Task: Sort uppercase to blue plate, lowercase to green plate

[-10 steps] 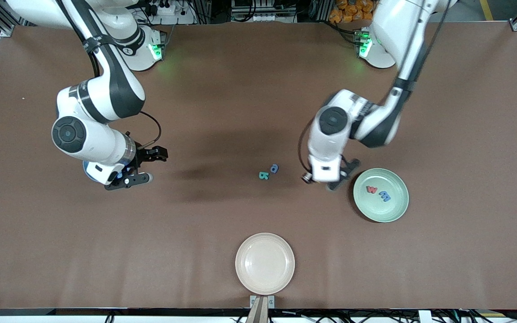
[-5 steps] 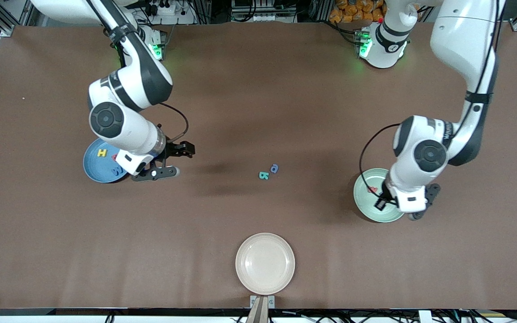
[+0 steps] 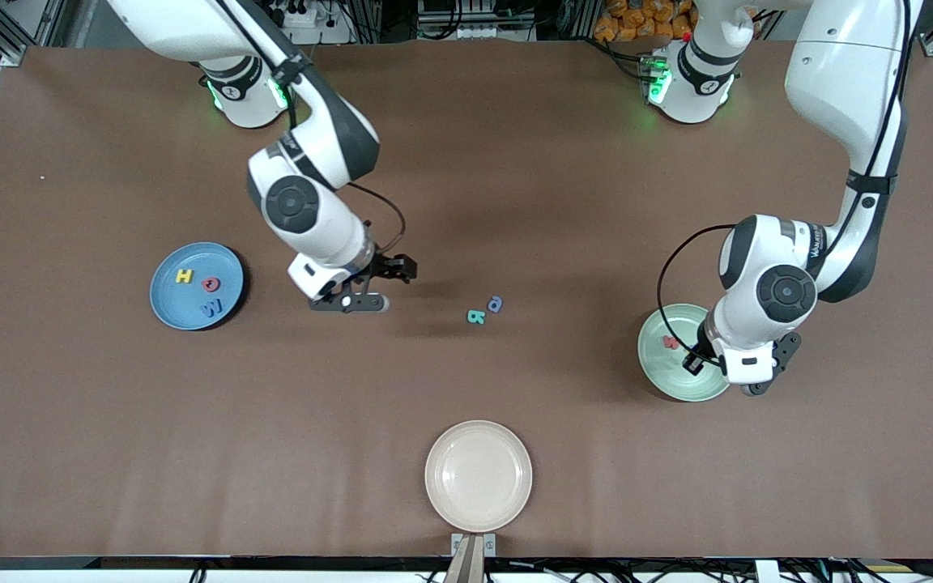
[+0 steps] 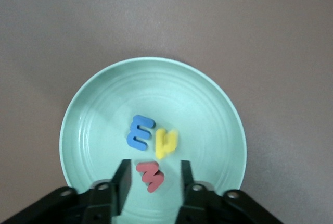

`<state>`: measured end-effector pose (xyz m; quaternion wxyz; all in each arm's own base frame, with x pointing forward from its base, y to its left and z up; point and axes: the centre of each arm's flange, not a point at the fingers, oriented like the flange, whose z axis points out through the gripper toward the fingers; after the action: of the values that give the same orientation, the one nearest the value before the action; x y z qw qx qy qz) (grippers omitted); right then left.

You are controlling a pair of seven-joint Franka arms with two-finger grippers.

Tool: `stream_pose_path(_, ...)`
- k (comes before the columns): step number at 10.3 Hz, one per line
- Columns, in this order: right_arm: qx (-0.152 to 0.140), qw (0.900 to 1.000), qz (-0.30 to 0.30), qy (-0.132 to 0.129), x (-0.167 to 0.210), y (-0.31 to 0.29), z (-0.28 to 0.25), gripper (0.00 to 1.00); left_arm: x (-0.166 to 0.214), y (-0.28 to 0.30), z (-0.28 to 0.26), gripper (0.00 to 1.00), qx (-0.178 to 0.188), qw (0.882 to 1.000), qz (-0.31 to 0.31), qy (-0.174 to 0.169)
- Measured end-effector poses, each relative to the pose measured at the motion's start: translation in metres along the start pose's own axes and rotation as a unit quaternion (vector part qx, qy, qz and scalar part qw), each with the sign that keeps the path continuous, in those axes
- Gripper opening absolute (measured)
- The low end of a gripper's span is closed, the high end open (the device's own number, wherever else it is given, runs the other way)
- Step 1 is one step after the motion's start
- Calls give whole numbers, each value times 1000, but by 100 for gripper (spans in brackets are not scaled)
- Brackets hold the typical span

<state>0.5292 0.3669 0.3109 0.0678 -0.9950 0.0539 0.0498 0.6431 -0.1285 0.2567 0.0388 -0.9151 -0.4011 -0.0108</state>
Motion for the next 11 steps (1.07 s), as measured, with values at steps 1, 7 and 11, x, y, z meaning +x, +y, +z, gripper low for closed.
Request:
stream_pose_path(1,6,1000,20,5,-5,-12,9,100,-1,0,0,62,2,1000,1,-1)
stream_pose_path(7,28,990,134,40,0,-67,54,100,-23,14,-3,100,-4,1000,20,-7)
stream_pose_path(11,-4,984,164,74,1,-101,90,100,-41,25,-9,100,-11,999,36,-9)
